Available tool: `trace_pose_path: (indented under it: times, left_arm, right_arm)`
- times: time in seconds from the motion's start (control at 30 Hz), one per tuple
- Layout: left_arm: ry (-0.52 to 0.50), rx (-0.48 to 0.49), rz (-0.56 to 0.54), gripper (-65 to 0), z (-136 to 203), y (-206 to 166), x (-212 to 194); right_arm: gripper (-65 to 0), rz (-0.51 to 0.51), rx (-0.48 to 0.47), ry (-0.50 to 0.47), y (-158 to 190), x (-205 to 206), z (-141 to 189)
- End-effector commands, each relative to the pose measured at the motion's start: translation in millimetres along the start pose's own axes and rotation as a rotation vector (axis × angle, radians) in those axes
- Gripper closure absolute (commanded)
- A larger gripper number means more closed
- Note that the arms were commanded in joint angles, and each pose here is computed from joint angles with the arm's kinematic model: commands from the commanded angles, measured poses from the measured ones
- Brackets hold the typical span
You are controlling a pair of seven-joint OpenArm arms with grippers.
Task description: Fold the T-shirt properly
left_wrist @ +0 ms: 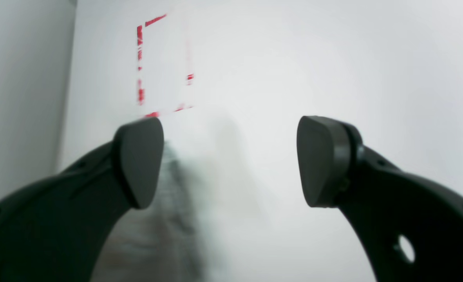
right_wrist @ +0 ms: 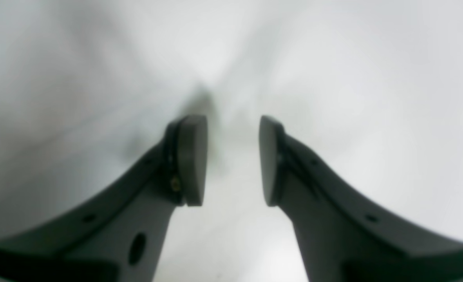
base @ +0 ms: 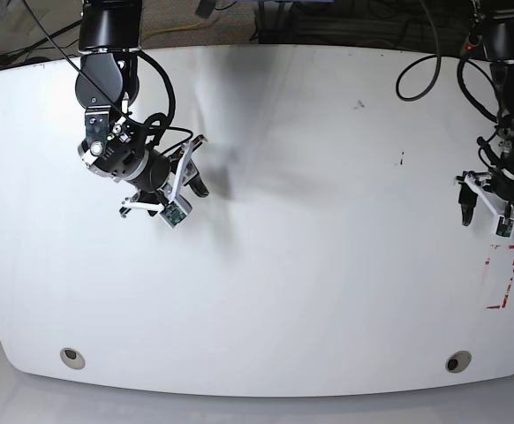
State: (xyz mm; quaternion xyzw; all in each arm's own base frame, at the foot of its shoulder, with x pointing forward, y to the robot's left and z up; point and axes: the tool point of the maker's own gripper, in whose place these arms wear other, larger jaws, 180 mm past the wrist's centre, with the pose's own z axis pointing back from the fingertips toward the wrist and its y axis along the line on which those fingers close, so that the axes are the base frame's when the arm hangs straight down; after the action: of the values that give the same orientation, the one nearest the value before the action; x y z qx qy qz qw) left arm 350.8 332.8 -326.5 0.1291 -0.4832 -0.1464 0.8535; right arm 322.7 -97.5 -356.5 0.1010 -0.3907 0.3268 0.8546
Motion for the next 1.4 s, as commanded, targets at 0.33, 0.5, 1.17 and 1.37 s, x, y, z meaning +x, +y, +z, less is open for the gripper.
trace_pose_path:
  times: [0.33,0.5,1.17,1.37]
  left_arm:
    - [-0.312,-0.01,0.063,-49.7,-1,-120,50]
    - [-0.341,0.002,0.085,-49.7,16,-140,40]
    - [-0.22,-0.117,0.137,-49.3,132,-208,-30]
    - [-0.109,-0.156,0.138,-49.2,167,-218,-58]
  right_arm:
    - [-20.1,0.061,-0.164,-0.167,-37,-2,-5]
    - [-20.1,-0.013,-0.266,-0.251,-54,-11,7]
    - [-20.1,-0.318,-0.316,-0.243,-6,-111,73]
    - [-20.1,-0.39,-0.321,-0.184,19,-144,108]
